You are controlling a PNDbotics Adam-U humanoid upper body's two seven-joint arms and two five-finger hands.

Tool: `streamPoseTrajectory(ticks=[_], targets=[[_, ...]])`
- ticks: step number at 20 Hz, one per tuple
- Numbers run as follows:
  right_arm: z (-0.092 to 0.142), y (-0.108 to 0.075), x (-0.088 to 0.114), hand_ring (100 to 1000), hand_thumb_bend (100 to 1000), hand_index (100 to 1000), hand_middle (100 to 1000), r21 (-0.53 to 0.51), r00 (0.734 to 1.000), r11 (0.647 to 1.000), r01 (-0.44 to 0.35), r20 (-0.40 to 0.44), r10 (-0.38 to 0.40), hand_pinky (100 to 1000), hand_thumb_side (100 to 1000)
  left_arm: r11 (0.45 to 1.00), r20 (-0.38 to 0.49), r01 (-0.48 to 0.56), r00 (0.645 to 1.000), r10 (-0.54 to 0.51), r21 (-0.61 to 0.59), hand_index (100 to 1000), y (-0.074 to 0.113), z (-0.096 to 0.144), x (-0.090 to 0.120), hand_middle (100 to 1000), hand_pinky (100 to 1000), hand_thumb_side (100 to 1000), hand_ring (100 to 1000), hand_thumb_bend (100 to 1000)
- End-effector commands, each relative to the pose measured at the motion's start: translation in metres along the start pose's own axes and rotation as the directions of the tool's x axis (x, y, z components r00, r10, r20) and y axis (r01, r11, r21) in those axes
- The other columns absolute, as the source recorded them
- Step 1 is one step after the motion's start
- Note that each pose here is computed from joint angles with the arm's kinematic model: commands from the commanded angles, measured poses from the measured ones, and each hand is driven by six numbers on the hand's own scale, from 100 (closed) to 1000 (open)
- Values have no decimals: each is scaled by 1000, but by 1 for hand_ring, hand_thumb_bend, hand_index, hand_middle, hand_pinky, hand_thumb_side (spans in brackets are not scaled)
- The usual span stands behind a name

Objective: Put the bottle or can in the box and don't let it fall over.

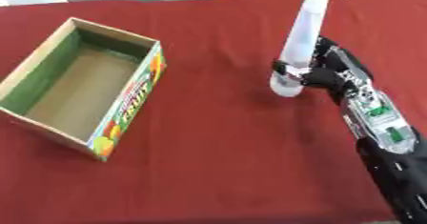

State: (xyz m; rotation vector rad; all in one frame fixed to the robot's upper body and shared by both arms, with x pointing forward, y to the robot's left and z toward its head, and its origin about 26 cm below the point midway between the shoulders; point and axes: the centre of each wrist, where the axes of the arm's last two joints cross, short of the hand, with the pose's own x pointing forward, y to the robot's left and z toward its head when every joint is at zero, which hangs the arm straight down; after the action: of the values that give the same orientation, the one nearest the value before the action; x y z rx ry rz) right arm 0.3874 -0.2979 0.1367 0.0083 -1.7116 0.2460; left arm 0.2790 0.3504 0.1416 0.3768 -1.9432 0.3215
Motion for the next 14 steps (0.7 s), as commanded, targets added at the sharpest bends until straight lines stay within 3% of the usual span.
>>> streamPoseTrajectory(ticks=[1, 13, 14], targets=[[-4, -3, 8, 931, 582, 874, 841, 1, 1000, 1000, -9, 23, 9, 899, 100, 1000, 26, 0, 1000, 0, -6, 832, 0, -3, 8, 787, 814, 775, 796, 389], [-8, -2, 4, 882, 504, 759, 719, -6, 999, 1000, 30, 16, -30, 879, 100, 1000, 28, -5, 1000, 5, -8, 825, -1, -4, 8, 788, 815, 778, 795, 384], [-8, -2, 4, 856, 453, 705, 659, -5, 999, 999, 34, 17, -34, 866, 100, 1000, 28, -5, 1000, 5, -8, 821, -1, -4, 8, 787, 815, 779, 795, 381]])
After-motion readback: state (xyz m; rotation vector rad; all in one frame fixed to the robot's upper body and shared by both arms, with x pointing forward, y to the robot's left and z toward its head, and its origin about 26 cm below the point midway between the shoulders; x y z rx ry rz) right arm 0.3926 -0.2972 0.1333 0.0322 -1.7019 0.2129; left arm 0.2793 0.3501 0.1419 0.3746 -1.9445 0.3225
